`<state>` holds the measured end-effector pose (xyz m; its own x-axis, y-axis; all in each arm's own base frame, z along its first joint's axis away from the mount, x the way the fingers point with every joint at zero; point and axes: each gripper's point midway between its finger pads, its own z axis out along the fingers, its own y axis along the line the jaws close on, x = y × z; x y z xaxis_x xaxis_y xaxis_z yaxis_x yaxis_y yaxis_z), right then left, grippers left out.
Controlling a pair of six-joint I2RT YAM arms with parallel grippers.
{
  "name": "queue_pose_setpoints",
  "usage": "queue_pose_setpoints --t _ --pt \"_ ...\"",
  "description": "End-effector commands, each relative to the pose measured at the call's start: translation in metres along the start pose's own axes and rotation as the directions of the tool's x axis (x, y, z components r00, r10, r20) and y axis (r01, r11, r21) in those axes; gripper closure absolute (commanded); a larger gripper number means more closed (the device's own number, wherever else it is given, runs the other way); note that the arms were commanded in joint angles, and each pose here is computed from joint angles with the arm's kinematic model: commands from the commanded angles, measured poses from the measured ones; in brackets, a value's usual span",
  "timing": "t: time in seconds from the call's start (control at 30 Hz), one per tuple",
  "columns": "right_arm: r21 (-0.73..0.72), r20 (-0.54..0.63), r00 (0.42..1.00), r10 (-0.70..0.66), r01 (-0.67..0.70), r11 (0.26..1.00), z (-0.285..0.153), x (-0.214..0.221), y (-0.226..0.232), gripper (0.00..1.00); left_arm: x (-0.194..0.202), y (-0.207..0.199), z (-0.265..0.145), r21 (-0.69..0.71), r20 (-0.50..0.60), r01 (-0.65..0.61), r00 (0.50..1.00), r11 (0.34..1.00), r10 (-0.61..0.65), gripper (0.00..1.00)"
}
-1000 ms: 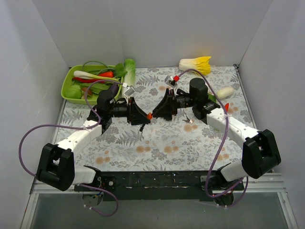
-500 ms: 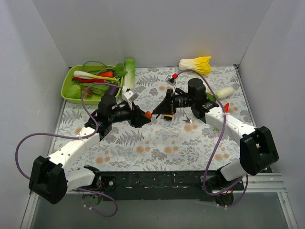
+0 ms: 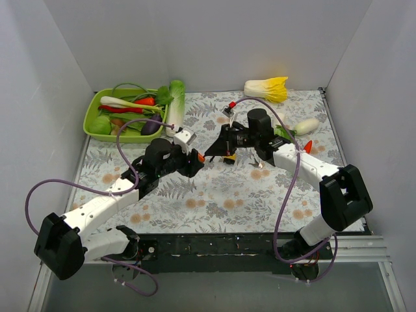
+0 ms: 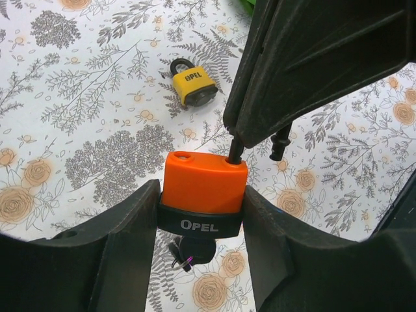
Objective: Unlock with the key
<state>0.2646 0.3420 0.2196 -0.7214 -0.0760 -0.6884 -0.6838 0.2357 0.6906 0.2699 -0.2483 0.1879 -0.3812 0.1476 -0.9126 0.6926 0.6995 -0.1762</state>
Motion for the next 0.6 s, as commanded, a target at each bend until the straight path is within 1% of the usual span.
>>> queue_pose_setpoints --t 0.0,0.03,0.07,0.1,0.13,0.17,0.2,0.23,0.27,0.3,0.33,0.37,0.43,0.47,0.53,0.57 --pt "0.014 0.069 0.995 -0.076 0.076 0.997 0.001 -0.029 0.01 0.99 -0.015 0.014 -0.006 -0.108 0.076 0.139 0.989 0.984 -0.131 1.0" --pt "0.015 0.07 0.994 -0.087 0.086 0.996 0.0 -0.03 0.011 0.99 -0.01 0.015 -0.007 -0.117 0.07 0.161 0.986 0.98 -0.153 1.0" --pt "0.015 0.075 0.992 -0.097 0.096 0.995 -0.001 -0.031 0.013 0.93 -0.005 0.015 -0.009 -0.123 0.059 0.18 0.983 0.976 -0.174 1.0" --pt "0.017 0.078 0.992 -0.101 0.1 0.995 -0.002 -0.032 0.013 0.75 -0.001 0.015 -0.011 -0.129 0.049 0.199 0.98 0.971 -0.195 1.0" --pt "0.021 0.08 0.991 -0.107 0.105 0.994 -0.003 -0.032 0.013 0.64 0.001 0.012 -0.015 -0.124 0.048 0.235 0.972 0.964 -0.231 1.0" --pt "0.026 0.086 0.99 -0.11 0.108 0.994 -0.005 -0.033 0.013 0.45 0.013 0.011 -0.017 -0.136 0.004 0.251 0.967 0.958 -0.253 1.0" --pt "0.027 0.093 0.989 -0.114 0.112 0.993 -0.008 -0.035 0.012 0.27 0.017 0.01 -0.02 -0.14 -0.018 0.265 0.963 0.954 -0.27 1.0" --pt "0.028 0.105 0.988 -0.117 0.115 0.993 -0.011 -0.038 0.011 0.23 0.02 0.008 -0.023 -0.146 -0.031 0.294 0.953 0.945 -0.301 1.0" --pt "0.041 0.12 0.988 -0.096 0.092 0.995 -0.018 -0.039 0.005 0.21 0.028 0.005 -0.028 -0.15 -0.071 0.309 0.944 0.939 -0.322 1.0" --pt "0.046 0.135 0.987 -0.084 0.078 0.996 -0.022 -0.041 0.001 0.19 0.031 0.002 -0.03 -0.147 -0.086 0.32 0.939 0.936 -0.334 1.0" --pt "0.047 0.163 0.982 -0.095 0.088 0.995 -0.027 -0.047 -0.001 0.19 0.031 0.0 -0.033 -0.148 -0.09 0.344 0.929 0.927 -0.359 1.0" --pt "0.059 0.183 0.981 -0.071 0.061 0.996 -0.037 -0.049 -0.008 0.18 0.037 -0.004 -0.035 -0.142 -0.12 0.358 0.919 0.923 -0.375 1.0" --pt "0.067 0.209 0.975 -0.075 0.062 0.996 -0.045 -0.054 -0.012 0.18 0.039 -0.009 -0.035 -0.131 -0.142 0.385 0.905 0.913 -0.402 1.0" --pt "0.076 0.222 0.972 -0.075 0.06 0.995 -0.051 -0.056 -0.015 0.18 0.047 -0.013 -0.033 -0.128 -0.181 0.41 0.886 0.903 -0.428 1.0" --pt "0.087 0.232 0.969 -0.082 0.063 0.994 -0.056 -0.057 -0.016 0.18 0.054 -0.017 -0.03 -0.128 -0.219 0.438 0.862 0.89 -0.457 1.0" --pt "0.092 0.242 0.966 -0.092 0.071 0.993 -0.059 -0.059 -0.013 0.18 0.062 -0.017 -0.026 -0.142 -0.249 0.461 0.84 0.876 -0.482 1.0"
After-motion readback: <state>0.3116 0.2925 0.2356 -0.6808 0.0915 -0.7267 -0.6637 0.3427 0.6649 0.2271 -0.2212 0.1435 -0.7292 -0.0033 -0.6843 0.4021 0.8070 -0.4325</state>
